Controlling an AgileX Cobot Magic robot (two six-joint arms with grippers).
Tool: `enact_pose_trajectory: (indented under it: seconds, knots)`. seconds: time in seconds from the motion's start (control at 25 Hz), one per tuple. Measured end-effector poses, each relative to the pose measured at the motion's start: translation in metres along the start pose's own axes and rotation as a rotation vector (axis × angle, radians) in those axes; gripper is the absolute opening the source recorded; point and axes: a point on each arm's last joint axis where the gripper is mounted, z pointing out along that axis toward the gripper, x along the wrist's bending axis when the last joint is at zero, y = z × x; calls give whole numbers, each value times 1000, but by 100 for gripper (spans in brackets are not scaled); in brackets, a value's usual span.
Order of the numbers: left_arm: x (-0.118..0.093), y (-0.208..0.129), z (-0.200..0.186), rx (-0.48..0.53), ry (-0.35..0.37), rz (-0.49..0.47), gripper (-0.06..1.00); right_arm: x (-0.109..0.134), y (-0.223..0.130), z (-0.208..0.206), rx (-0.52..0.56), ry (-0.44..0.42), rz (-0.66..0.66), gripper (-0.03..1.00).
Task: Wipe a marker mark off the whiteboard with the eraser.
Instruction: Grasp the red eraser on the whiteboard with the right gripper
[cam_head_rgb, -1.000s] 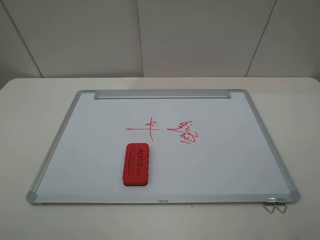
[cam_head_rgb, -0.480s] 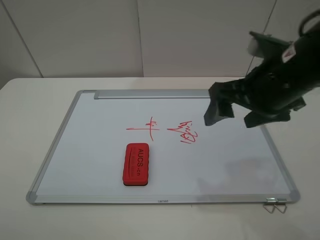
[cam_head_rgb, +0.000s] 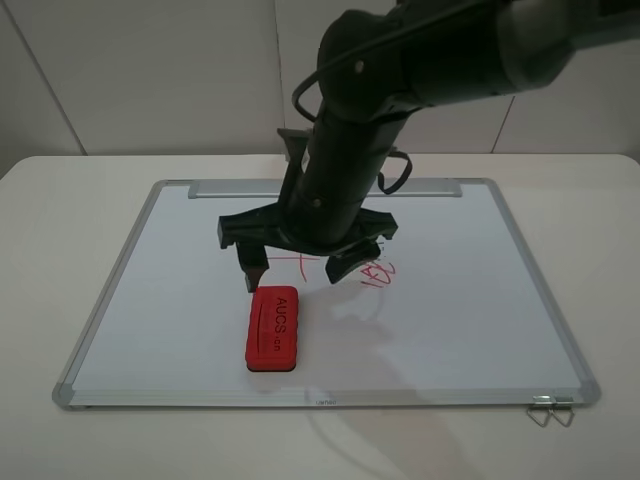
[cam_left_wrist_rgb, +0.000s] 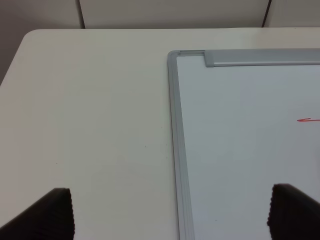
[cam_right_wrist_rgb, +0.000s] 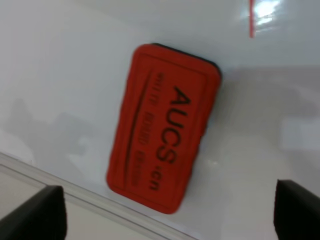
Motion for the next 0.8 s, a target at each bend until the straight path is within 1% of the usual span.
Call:
enact_pose_trajectory:
  seconds: [0.16,0.28,0.36,0.52,0.6,0.8]
  knots:
    - [0,0,0,0,0,0,77,21,-1,6,-36,20,-30,74]
    - [0,0,0,0,0,0,77,28,-4,11,-46,7,2,74]
    - [0,0,0,0,0,0,77,28,-6,19,-47,-24,42,74]
    - [0,0,0,0,0,0,77,22,-5,35,-51,-103,105,74]
    - [0,0,0,0,0,0,77,18,-4,40,-57,-135,117,74]
    - [0,0,0,0,0,0,77,18,-3,45,-60,-170,133,74]
